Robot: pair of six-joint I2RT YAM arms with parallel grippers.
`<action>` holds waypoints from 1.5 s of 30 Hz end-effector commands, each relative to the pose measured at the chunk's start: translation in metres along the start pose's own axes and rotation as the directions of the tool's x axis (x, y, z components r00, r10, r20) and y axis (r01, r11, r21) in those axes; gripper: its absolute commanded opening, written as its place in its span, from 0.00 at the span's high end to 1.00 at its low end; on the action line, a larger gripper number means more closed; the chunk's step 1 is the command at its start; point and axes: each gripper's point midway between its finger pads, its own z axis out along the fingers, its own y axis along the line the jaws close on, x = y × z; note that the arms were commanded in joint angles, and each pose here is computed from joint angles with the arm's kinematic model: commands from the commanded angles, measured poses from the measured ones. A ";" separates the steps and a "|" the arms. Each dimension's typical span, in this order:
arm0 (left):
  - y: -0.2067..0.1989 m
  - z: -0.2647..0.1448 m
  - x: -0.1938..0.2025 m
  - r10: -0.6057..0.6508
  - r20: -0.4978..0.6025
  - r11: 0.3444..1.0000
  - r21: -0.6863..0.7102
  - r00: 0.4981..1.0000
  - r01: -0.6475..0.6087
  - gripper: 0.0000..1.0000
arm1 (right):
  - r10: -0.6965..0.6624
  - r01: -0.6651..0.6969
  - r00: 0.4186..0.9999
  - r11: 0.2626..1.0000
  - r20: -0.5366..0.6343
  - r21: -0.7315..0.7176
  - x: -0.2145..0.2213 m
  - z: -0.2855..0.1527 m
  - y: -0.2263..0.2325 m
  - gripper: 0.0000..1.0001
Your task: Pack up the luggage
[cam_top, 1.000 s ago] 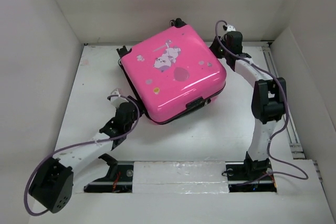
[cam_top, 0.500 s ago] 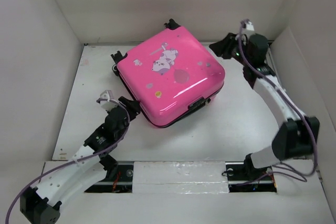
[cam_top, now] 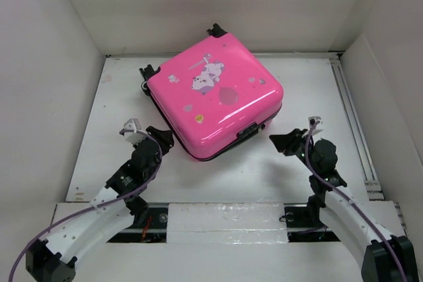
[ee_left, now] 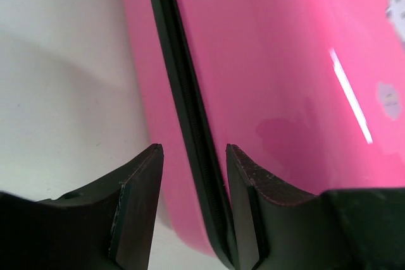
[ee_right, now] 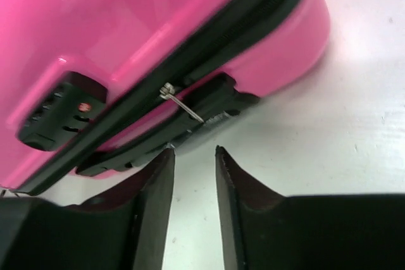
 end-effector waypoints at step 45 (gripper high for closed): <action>0.002 0.025 0.054 0.019 -0.250 0.993 0.119 0.968 0.012 0.72 | -0.175 0.155 0.979 0.972 -0.103 -0.176 -0.007 0.078 0.039 1.00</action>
